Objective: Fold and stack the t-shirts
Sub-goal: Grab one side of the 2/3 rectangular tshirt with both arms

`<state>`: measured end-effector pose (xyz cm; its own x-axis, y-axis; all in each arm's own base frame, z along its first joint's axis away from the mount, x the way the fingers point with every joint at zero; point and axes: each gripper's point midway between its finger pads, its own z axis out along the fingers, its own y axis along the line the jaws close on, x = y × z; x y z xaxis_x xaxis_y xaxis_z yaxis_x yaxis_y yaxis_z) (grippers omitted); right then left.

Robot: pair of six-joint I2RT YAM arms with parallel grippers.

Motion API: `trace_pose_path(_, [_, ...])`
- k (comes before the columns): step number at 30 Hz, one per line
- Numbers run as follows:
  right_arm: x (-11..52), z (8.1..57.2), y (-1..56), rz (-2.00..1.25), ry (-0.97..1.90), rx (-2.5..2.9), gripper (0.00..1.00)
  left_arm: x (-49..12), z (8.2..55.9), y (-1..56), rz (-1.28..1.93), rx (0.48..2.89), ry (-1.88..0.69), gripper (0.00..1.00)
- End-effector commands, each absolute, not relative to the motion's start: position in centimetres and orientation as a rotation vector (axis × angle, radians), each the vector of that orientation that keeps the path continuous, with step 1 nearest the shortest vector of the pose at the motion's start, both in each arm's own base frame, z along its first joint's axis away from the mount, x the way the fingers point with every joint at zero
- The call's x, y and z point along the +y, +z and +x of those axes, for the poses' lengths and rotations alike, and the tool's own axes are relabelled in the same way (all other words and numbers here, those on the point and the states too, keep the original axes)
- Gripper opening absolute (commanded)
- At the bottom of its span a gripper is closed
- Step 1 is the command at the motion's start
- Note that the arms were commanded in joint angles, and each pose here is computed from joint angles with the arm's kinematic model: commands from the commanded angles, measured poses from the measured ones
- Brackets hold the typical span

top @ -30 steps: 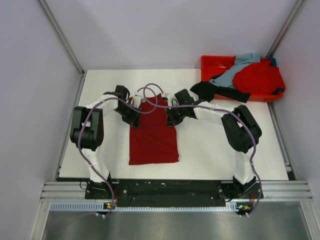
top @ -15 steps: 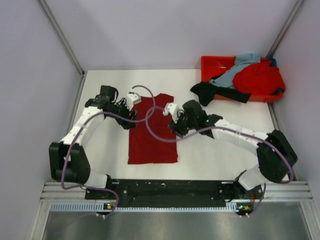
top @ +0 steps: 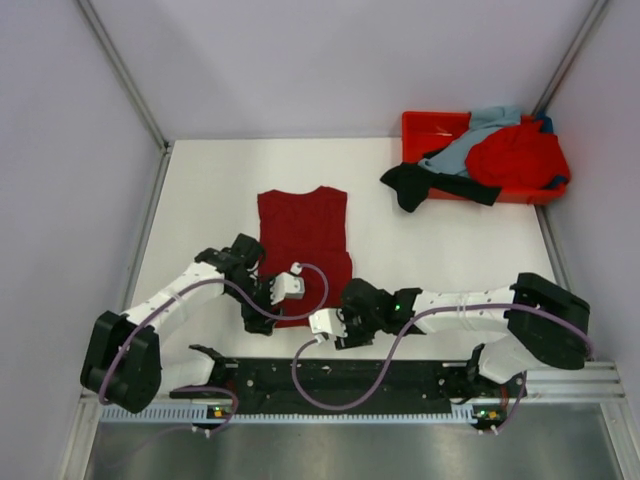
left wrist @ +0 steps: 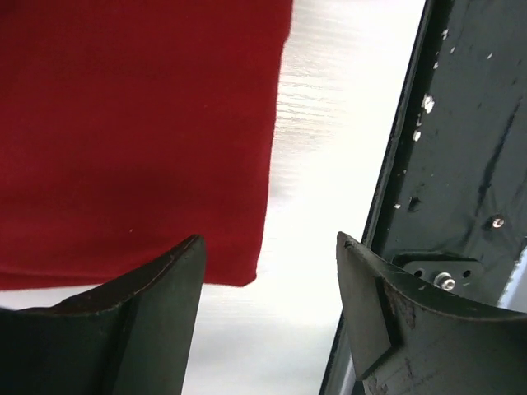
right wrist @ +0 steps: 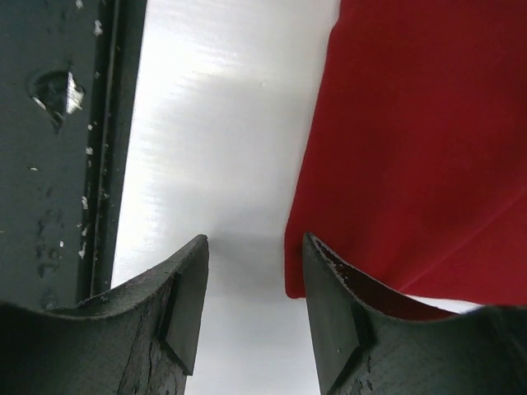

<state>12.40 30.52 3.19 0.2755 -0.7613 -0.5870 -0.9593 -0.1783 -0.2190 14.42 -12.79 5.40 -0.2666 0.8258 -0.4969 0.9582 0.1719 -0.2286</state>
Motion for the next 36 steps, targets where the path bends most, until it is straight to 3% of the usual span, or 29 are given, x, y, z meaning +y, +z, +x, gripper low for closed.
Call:
trace_pose_path(1, [31.6, 14.3, 3.9, -1.917, 0.386, 1.538, 0.49, -12.5, 14.7, 3.6, 1.844, 2.142, -0.52, 0.69])
trace_pose_path(7, [30.8, 15.6, 4.6, -1.88, 0.286, 1.534, 0.49, -11.8, 15.6, 1.5, 1.863, 2.186, -0.337, 0.68])
trace_pose_path(11, [31.0, 15.7, 5.1, -1.868, 0.285, 1.534, 0.49, -12.1, 15.5, 1.1, 1.865, 2.194, -0.337, 0.61])
trace_pose_path(17, [31.0, 15.9, 6.5, -1.831, 0.291, 1.513, 0.49, -10.8, 14.9, -0.4, 1.907, 2.233, -0.276, 0.24])
trace_pose_path(20, [30.9, 16.1, 5.8, -1.847, 0.267, 1.516, 0.5, -10.9, 14.9, -0.3, 1.883, 2.257, -0.278, 0.0])
trace_pose_path(29, [30.4, 14.9, 1.6, -1.97, 0.288, 1.631, 0.47, -11.4, 13.9, 1.1, 1.841, 2.295, -0.356, 0.0])
trace_pose_path(31, [30.0, 15.3, 1.2, -1.975, 0.244, 1.67, 0.36, -11.2, 13.3, 1.6, 1.844, 2.308, -0.377, 0.0])
trace_pose_path(33, [30.0, 15.5, 1.2, -1.971, 0.225, 1.695, 0.04, -11.1, 13.0, 2.3, 1.835, 2.32, -0.389, 0.0])
trace_pose_path(36, [30.0, 15.1, 2.7, -1.955, 0.254, 1.689, 0.0, -10.7, 12.8, 3.8, 1.818, 2.337, -0.363, 0.0])
